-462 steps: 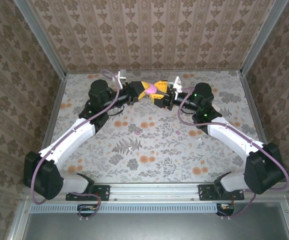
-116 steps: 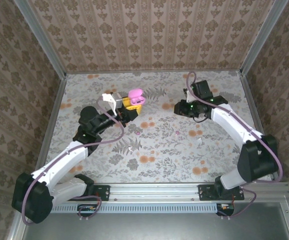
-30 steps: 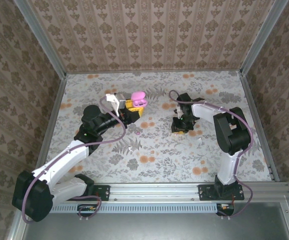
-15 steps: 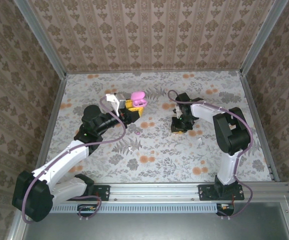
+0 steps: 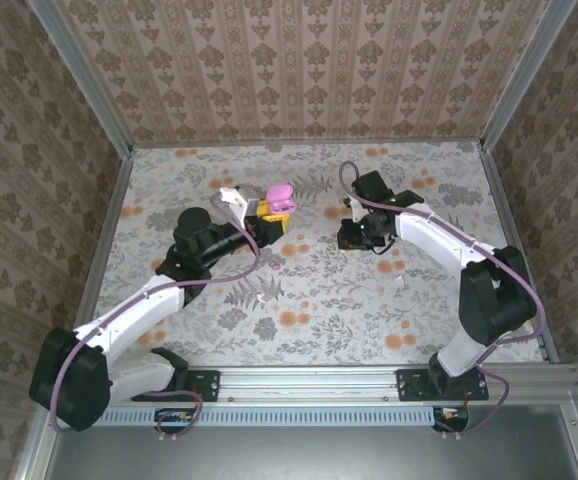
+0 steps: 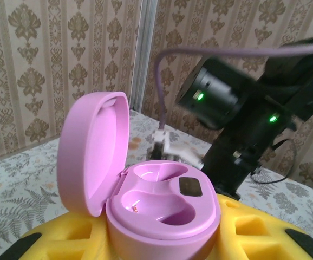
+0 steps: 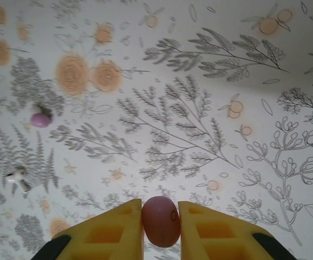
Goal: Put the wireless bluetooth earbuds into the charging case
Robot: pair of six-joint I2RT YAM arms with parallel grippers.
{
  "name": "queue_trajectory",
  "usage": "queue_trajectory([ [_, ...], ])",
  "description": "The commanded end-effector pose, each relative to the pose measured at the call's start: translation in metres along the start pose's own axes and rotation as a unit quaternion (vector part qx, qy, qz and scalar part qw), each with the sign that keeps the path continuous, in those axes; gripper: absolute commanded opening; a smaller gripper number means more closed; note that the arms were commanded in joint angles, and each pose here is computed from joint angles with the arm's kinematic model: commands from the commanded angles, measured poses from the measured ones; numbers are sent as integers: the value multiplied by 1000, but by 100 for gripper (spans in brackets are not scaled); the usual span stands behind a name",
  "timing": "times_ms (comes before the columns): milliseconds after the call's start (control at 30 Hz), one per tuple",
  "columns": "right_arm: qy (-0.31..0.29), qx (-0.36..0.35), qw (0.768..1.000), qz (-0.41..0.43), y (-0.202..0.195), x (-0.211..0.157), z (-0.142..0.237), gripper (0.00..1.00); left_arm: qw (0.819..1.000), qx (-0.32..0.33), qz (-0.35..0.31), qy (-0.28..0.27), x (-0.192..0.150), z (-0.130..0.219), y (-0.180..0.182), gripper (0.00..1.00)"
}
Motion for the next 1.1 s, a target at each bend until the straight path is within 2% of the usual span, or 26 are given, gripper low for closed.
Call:
queue_trajectory([
  [0,-34,-2,999,4,15,3,31,22,1000,1,-16,8,-7,-6,1,34],
  [300,-112,18,992,59,56,5,92,22,999,-3,-33,26,-26,-20,-1,34],
  [567,-176,78,978,85,91,7,134,22,998,-5,-53,25,-29,-24,-5,33],
  [700,-188,103,972,93,103,9,140,22,998,-12,-58,24,-28,-26,-8,33],
  [1067,-184,115,970,108,119,12,134,22,997,-25,-65,22,-26,-27,-14,33],
])
Point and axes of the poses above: each hand's point on the last joint's axis, 136 mm out from that joint toward the fingers, its own z axis back along the fingers, its own y axis along the line the jaws close on, x = y × z, the point moved 7 cm from there along z, back along the fingers, and after that the axes turned 5 degrees about -z, right-handed, at the moved point
